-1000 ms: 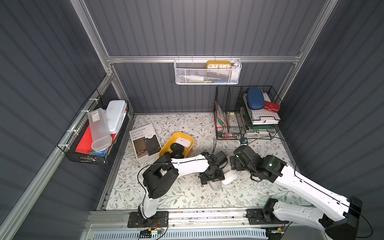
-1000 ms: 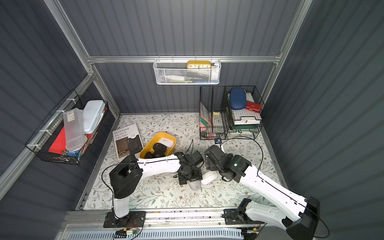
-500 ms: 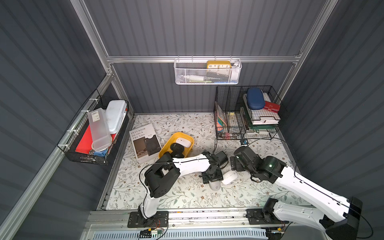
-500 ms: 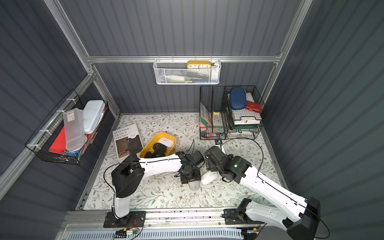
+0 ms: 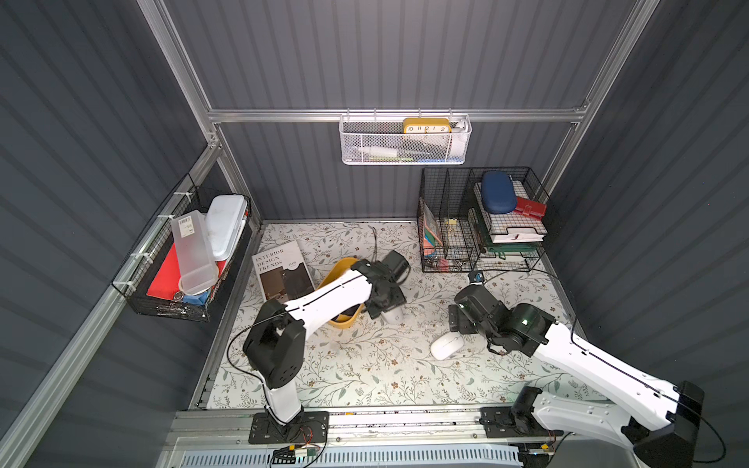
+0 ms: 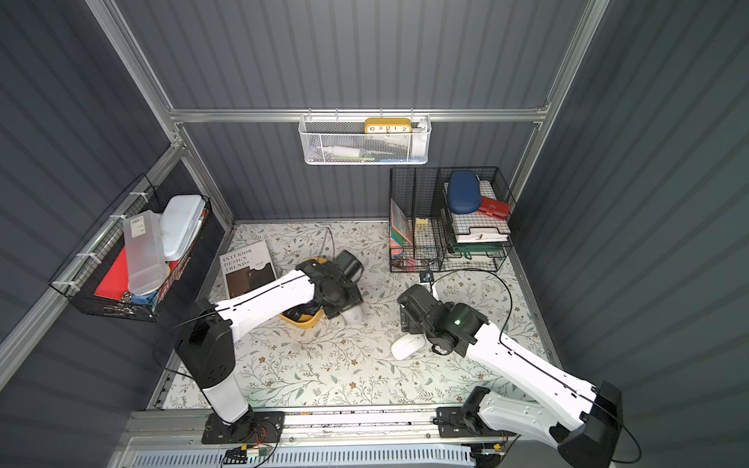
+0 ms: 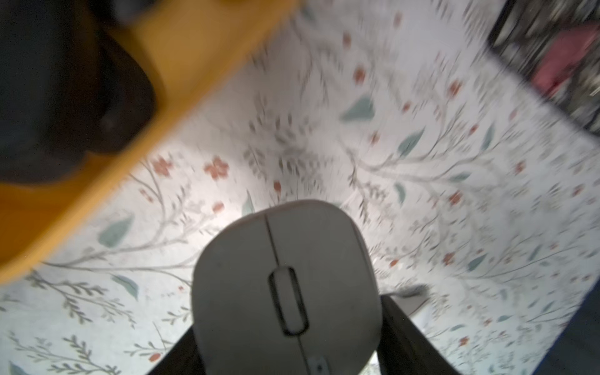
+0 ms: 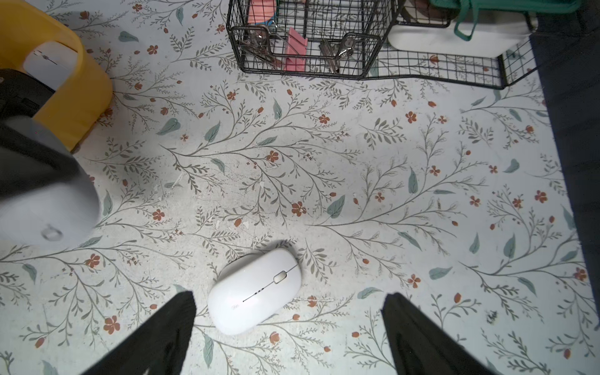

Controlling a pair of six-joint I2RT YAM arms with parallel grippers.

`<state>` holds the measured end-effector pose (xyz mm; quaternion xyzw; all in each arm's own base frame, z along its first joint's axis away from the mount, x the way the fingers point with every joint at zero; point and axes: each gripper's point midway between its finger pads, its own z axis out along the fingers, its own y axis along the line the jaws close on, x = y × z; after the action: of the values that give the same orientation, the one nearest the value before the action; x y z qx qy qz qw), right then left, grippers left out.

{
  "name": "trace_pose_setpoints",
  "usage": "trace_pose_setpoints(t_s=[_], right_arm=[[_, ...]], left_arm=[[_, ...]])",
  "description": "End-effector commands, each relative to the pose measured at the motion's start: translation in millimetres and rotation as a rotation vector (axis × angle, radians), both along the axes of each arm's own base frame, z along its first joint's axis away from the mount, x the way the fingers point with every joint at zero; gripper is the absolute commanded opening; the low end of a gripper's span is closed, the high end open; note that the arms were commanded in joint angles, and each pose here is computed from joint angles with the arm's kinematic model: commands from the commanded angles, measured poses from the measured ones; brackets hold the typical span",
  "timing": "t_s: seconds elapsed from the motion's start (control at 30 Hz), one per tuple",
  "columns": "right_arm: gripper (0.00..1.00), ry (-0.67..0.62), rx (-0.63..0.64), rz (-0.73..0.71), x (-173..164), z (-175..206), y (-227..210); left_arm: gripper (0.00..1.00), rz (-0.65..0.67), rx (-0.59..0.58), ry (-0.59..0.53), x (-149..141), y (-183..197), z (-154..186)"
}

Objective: Put the mouse in the storage box
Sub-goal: Pick up the mouse from the center of the board, then place the mouse in the storage box.

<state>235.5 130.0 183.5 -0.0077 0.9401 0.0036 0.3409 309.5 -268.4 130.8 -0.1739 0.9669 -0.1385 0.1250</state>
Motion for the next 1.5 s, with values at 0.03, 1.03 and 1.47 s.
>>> trace_pose_setpoints(t_s=[0.03, 1.03, 1.47], right_arm=[[0.94, 0.08, 0.024, -0.045, -10.1, -17.5, -1.1], [0.94, 0.124, 0.047, -0.193, -38.1, -35.6, -18.0], [0.94, 0.151, 0.08, -0.269, -47.7, -47.6, 0.3]], left_arm=[[0.54, 0.06, 0.11, -0.094, 43.6, 60.4, 22.5], [0.91, 0.121, 0.142, -0.106, 107.4, 128.2, -23.7], [0.99, 0.253, 0.045, -0.509, 78.4, 160.9, 122.1]])
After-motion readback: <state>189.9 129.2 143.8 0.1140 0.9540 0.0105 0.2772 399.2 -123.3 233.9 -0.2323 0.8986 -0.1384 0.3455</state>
